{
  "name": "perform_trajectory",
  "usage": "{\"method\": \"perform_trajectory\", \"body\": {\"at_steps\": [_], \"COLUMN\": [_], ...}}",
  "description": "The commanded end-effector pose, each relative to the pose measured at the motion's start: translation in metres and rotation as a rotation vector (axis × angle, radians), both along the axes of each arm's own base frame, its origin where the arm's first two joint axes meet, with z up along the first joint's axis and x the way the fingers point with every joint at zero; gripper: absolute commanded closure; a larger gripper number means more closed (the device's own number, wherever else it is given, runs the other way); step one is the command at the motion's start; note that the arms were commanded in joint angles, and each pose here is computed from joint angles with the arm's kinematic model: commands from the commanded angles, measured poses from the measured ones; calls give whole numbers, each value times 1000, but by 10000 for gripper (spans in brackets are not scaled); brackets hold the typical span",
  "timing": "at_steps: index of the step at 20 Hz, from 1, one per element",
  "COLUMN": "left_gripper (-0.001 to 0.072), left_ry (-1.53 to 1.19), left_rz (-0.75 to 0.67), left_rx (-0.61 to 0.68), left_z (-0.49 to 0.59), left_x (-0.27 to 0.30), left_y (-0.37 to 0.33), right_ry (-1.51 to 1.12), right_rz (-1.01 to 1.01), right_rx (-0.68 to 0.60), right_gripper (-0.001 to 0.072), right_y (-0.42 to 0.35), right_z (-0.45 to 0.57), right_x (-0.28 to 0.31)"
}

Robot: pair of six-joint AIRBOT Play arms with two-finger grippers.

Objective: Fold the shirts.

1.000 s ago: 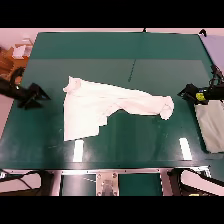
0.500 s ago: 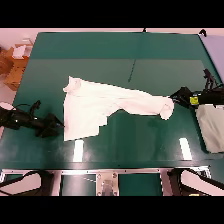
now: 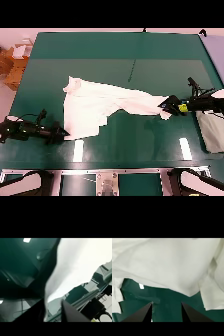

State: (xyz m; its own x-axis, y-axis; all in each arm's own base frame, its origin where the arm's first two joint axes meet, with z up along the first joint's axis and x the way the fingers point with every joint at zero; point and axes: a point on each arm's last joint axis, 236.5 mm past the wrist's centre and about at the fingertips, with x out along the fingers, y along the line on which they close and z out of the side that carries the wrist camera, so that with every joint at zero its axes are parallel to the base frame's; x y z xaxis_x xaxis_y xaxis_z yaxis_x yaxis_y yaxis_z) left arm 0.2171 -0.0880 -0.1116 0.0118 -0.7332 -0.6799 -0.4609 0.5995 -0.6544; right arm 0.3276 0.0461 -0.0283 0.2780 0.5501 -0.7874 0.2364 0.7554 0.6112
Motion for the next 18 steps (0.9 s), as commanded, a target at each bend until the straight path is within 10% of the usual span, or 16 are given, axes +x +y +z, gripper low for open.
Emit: {"method": "perform_trajectory", "body": {"at_steps": [1,12,14,16,18], "left_gripper": [684,682,682,683,684], "left_ry": [-60,-148,-170,-235,-364], "left_rz": [3,21,14,8,17], "left_rx": [-69,-63,-68,-87,-135], "left_z": [13,30,32,43,83], "left_x": [9,43,45,57,87], "left_y": [-11,-3,-4,-5,-7], "right_ry": [71,-15,-32,-47,-73], "right_rz": [30,-134,-110,-86,-51], "right_rx": [37,6,52,43,81], "right_gripper": [293,301,418,700,698], "right_y": [11,-4,12,18,27], "right_z": [-12,-40,-43,-45,-26], "right_x": [-23,18,25,30,37]}}
